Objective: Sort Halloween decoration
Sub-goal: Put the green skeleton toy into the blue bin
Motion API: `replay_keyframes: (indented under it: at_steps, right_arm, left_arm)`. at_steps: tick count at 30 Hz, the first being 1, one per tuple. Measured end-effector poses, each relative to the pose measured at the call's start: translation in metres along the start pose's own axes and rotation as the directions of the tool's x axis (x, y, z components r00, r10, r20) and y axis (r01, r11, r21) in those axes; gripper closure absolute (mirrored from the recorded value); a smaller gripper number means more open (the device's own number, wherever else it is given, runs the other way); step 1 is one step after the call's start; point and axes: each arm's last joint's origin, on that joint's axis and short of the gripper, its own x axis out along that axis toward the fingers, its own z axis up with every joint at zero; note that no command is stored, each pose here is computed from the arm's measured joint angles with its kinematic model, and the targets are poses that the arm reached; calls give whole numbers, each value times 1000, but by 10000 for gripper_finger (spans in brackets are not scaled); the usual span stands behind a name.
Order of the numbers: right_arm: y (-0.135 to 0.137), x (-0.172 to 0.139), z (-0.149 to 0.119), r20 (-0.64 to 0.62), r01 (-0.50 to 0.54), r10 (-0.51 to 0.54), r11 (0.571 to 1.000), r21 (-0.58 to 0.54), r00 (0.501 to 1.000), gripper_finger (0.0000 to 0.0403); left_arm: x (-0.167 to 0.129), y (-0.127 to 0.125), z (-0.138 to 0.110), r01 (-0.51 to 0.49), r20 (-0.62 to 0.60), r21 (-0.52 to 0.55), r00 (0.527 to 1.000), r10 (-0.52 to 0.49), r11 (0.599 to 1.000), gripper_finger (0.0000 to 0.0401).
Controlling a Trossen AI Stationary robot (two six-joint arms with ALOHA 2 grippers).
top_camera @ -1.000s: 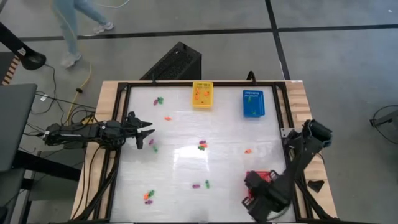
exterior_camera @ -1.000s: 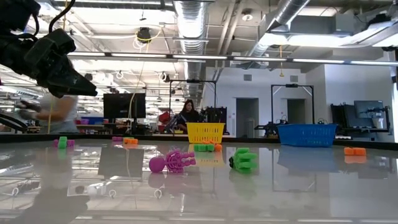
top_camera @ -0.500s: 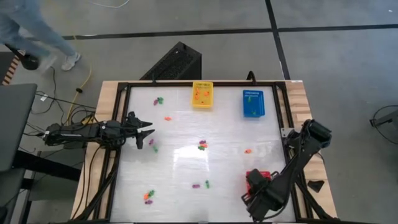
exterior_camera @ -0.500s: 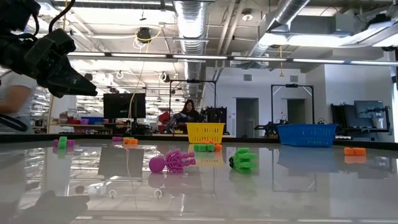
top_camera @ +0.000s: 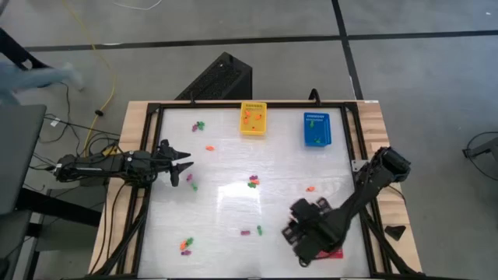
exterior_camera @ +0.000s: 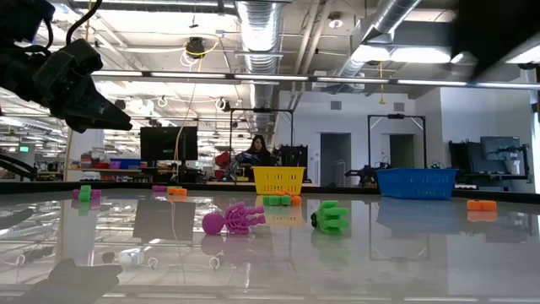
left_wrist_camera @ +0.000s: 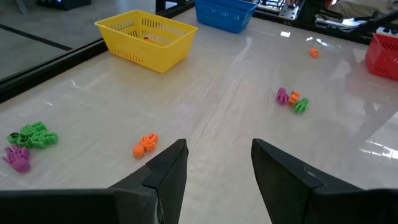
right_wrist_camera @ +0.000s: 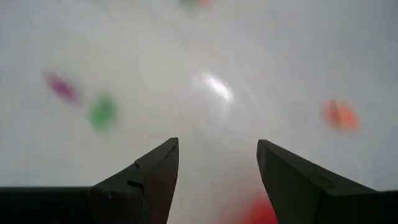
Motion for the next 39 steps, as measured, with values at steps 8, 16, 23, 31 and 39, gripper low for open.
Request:
replay_keyframes:
  at_steps: [8, 16, 23, 31, 39]
  right_arm:
    - [22, 58, 46, 286, -132, 166, 982, -133, 944, 154]
    - [33, 89, 54, 90, -453, 490, 851, -266, 867, 154]
    - [41, 73, 25, 7, -552, 587, 765, -332, 810, 154]
    - [40, 70, 18, 3, -568, 568, 823, 13, 823, 154]
    - [34, 73, 12, -59, -491, 513, 843, 220, 856, 154]
  left_arm:
    - [0, 0, 0, 0, 0, 0, 1000, 0, 1000, 232]
    - [0, 0, 0, 0, 0, 0, 1000, 0, 1000, 232]
    - [0, 0, 0, 0, 0, 0, 1000, 0, 1000, 232]
    - [0, 0, 0, 0, 0, 0, 1000, 0, 1000, 232]
    - [0, 0, 0, 0, 0, 0, 1000, 0, 1000, 232]
